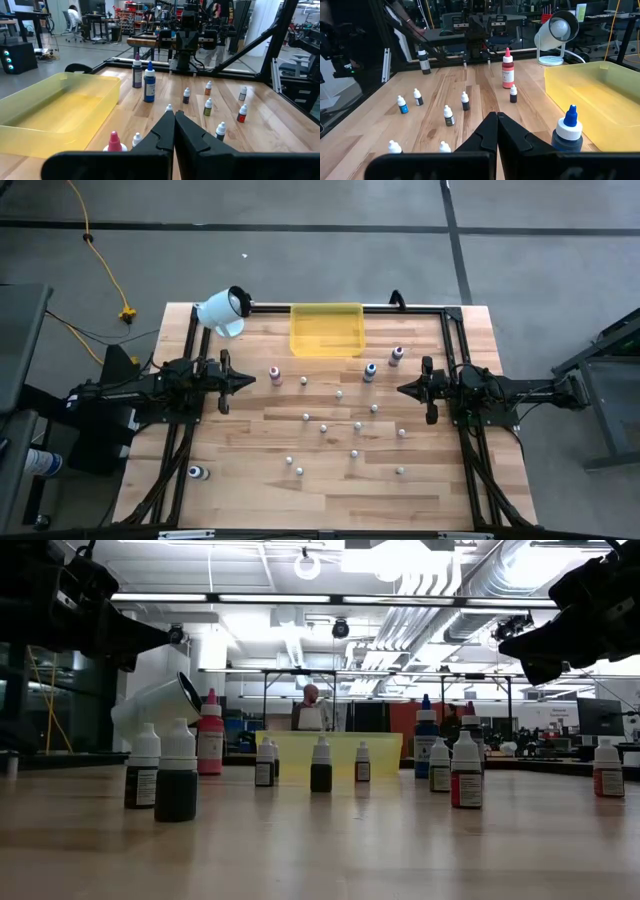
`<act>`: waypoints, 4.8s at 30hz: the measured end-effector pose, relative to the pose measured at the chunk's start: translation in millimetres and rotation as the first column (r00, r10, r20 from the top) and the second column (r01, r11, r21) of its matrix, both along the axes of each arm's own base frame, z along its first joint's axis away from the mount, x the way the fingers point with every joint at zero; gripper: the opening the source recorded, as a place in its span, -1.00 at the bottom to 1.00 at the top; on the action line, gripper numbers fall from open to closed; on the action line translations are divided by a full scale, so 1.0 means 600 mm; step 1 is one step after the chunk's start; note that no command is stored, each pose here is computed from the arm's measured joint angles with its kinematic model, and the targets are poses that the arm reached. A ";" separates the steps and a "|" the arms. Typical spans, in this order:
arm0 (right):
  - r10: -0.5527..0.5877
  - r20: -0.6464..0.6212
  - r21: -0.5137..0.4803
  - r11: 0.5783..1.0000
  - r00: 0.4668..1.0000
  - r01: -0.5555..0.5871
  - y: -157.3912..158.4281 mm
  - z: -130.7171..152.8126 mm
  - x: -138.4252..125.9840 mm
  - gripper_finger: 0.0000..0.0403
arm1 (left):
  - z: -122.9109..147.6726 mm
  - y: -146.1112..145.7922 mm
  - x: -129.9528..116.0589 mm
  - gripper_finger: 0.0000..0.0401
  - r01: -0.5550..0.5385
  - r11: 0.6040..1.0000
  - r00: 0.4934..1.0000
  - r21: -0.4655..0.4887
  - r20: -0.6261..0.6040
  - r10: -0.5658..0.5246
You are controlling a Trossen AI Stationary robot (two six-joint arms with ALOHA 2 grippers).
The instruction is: Pick & Place food coloring
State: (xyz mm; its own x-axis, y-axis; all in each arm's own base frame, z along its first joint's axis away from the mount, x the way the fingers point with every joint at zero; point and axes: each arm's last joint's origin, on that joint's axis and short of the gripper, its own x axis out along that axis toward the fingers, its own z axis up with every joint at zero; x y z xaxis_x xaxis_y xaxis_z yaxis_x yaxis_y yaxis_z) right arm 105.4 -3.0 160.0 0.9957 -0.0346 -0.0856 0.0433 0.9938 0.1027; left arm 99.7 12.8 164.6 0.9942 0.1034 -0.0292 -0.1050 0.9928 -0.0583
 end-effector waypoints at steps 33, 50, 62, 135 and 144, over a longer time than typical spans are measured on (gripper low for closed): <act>0.000 -0.001 0.000 1.000 1.000 0.000 0.000 0.000 0.000 -1.00 | 0.000 0.000 0.000 -1.00 0.000 1.000 1.000 0.000 0.000 0.000; 0.000 0.000 0.000 1.000 1.000 0.000 0.000 0.000 0.000 -1.00 | 0.000 0.000 0.000 -1.00 0.000 1.000 1.000 0.000 0.000 0.000; 0.000 0.000 0.000 1.000 1.000 0.000 0.000 0.000 0.000 -1.00 | 0.000 0.000 0.000 -1.00 0.000 1.000 1.000 0.000 0.000 0.000; 0.000 -0.001 0.000 1.000 1.000 0.000 0.000 0.000 0.000 -1.00 | 0.392 -0.024 -0.057 -0.03 0.265 0.925 0.579 -0.271 -0.723 -0.377; 0.000 -0.001 0.000 1.000 1.000 0.000 0.000 0.000 0.000 -1.00 | 0.386 -0.039 -0.046 -0.16 0.453 0.823 0.444 -0.342 -0.715 -0.541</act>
State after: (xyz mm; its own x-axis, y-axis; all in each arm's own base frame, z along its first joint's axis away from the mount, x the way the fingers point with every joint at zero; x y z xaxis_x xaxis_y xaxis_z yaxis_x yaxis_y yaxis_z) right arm 105.5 -3.0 159.9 0.9957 -0.0342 -0.0861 0.0430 0.9938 0.1027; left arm 72.3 -10.9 396.1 0.4654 -0.4474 -0.7637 0.3577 0.8843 -0.3001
